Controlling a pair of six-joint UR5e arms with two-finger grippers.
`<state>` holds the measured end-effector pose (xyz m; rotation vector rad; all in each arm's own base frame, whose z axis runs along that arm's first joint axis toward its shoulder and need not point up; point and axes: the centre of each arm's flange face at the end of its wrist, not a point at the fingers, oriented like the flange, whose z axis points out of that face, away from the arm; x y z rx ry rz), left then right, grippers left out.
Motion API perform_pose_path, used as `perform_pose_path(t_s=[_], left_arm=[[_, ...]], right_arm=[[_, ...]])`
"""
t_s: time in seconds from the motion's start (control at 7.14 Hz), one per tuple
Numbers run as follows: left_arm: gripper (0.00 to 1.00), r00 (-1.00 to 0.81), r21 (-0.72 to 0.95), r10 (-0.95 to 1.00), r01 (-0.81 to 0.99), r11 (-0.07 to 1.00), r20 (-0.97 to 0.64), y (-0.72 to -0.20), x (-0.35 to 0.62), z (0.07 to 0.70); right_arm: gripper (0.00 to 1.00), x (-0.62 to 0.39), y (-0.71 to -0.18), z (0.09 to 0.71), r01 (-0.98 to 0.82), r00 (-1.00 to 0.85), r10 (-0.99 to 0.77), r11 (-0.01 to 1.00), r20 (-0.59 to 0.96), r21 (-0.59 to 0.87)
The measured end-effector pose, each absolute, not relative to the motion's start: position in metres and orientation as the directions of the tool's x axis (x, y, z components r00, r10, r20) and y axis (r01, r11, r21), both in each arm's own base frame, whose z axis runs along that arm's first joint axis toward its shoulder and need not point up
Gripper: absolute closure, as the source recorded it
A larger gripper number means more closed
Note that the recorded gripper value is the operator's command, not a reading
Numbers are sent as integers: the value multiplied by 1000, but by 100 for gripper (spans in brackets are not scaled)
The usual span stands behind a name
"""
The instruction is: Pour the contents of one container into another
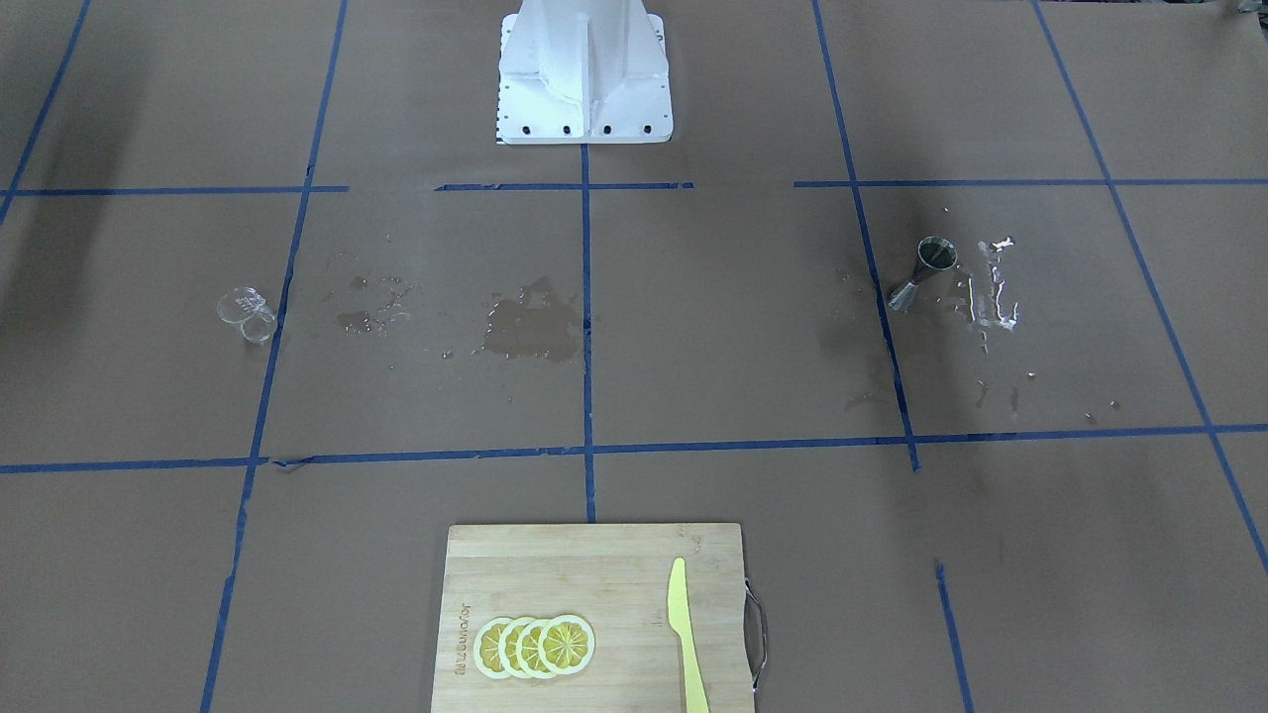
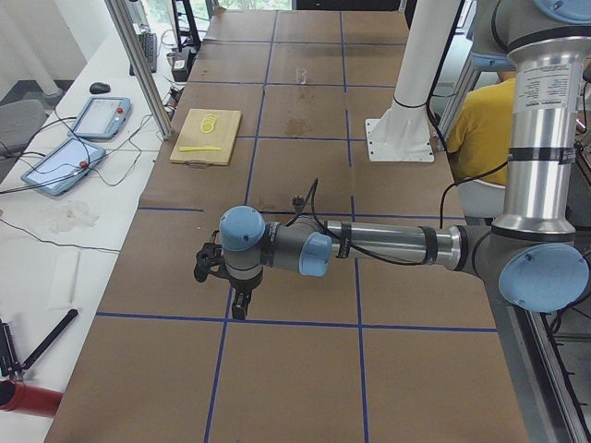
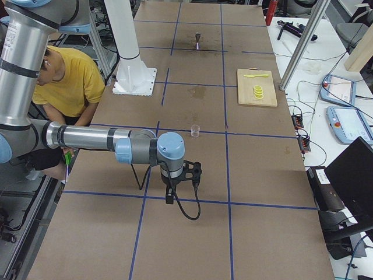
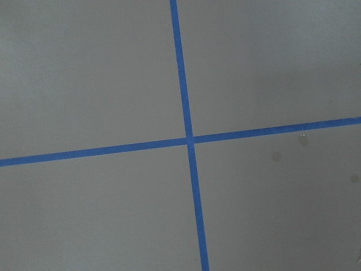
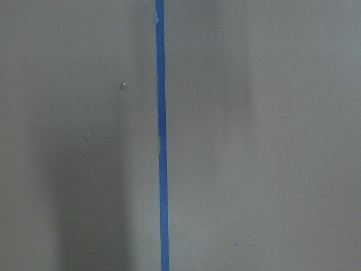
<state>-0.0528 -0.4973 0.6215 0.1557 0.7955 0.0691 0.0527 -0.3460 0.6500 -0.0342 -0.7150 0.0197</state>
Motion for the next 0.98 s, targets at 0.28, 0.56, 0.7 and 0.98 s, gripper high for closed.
perform_pose_path(t_s=[0.28, 0.56, 0.7, 0.98], left_arm=[[0, 698, 166, 121, -3, 986, -705, -498, -53, 621], [0, 698, 169, 123, -3, 986, -705, -498, -53, 619], [0, 698, 170, 124, -3, 985, -705, -498, -53, 619], [0, 698, 172, 125, -3, 985, -705, -499, -53, 618]], right_arm=[[0, 53, -346, 650, -7, 755, 31, 999, 655, -39], [0, 53, -346, 650, -7, 755, 32, 999, 655, -40], [0, 53, -346, 652, -8, 755, 34, 999, 655, -42], [0, 53, -345, 654, -8, 756, 37, 999, 654, -48]])
